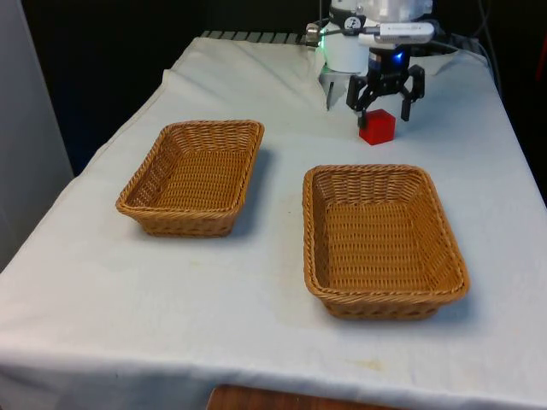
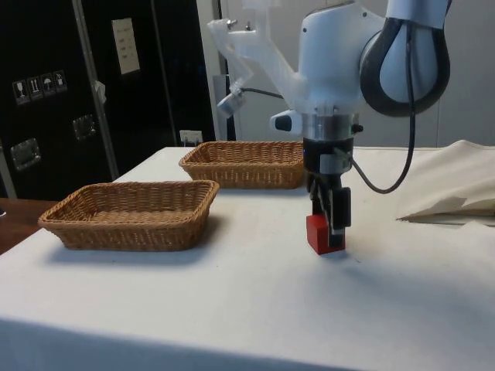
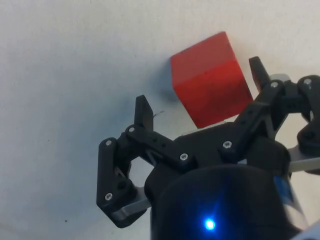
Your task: Pick up the red cube and place it into the right basket.
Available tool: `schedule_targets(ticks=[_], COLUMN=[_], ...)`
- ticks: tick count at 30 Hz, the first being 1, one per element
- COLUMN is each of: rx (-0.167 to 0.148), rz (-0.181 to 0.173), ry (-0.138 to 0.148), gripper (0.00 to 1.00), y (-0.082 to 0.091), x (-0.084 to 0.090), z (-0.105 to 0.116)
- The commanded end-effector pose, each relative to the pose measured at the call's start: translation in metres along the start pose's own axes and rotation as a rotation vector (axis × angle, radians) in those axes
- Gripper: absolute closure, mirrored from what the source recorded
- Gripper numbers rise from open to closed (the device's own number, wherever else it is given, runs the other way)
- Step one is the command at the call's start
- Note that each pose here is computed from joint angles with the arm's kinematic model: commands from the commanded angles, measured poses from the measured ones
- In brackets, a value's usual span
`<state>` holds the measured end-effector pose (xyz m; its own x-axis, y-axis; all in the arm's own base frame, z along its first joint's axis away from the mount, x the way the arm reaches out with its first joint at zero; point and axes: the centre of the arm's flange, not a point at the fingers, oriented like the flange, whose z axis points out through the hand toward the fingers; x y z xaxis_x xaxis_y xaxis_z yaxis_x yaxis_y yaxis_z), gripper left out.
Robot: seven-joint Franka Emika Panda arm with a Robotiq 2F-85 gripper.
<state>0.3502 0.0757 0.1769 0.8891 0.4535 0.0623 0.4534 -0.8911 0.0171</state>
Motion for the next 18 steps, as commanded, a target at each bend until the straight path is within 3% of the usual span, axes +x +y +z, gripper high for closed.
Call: schedule_targets(ticks=[1,14,15,16,17,18], rx=[-0.002,-0.003,-0.003,-0.003,-0.003,-0.003], rz=[-0.004,-0.005,-0.005,-0.004,-0.005,-0.005], ry=[0.01,0.001,0.001,0.0,0.0,0.0], gripper=[0.0,0.0,0.04,0.17,0.17,0.27], y=[-0.0016,0.0005,0.0005,0.0006,0.0005,0.0005], x=[0.0009,0.001,0.001,0.0013,0.0009,0.0009], z=[-0.0002,0.0025,0.0025,0.0025,0.0026,0.0026])
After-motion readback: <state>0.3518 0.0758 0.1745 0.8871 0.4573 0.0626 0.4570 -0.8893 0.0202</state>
